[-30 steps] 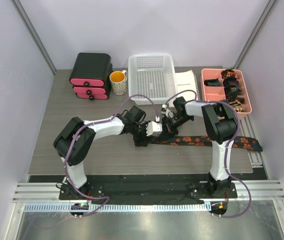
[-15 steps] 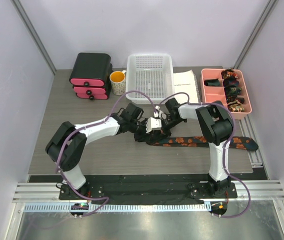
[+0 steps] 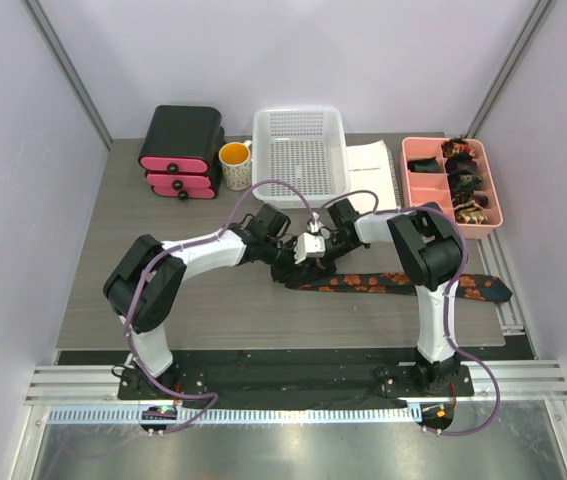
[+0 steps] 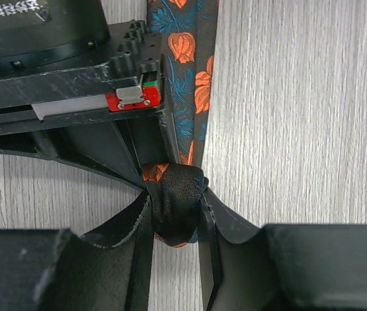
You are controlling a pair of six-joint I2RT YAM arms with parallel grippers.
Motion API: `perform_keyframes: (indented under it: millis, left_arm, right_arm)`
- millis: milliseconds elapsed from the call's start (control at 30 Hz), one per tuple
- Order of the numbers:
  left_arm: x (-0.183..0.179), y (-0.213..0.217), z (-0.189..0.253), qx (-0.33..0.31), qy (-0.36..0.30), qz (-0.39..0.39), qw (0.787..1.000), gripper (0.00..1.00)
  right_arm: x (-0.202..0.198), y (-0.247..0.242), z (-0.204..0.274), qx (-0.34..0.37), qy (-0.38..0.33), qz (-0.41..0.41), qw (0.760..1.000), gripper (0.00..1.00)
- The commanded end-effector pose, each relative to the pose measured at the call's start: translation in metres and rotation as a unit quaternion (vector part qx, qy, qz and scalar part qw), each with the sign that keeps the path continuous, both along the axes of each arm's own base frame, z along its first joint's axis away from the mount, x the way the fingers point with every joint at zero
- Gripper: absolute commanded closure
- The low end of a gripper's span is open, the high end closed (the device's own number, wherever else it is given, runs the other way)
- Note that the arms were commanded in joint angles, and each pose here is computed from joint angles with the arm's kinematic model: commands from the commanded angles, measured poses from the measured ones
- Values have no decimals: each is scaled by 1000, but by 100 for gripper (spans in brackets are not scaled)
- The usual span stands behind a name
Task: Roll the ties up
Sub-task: Roll the tie at the center of the board.
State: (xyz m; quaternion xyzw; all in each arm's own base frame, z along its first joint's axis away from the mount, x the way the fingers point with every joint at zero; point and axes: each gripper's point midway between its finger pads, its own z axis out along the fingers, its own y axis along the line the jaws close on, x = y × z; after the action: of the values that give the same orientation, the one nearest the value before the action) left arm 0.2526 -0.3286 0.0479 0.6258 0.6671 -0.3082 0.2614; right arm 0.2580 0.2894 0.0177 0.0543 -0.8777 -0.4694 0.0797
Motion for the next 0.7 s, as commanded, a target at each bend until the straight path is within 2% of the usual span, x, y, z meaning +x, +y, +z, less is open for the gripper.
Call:
perform_keyframes:
  millis: [0,167,267,667]
  left_arm:
    - [-3,0,-36,42,12,7,999,73]
    - [-7,18,-60,97,15,14,995,76]
    - [-8,19,-67,109,15,14,994,77]
    - [-6,15,-91,169,8,18,985,78]
  right_arm:
    - [13,5,1,1,-34,-15,999,96]
    - [17,-2,28,3,-47,-13,999,82]
    - [21,-9,39,-2,-45,-17,999,77]
    - [28,-54,71,-9,-47,-21,999,64]
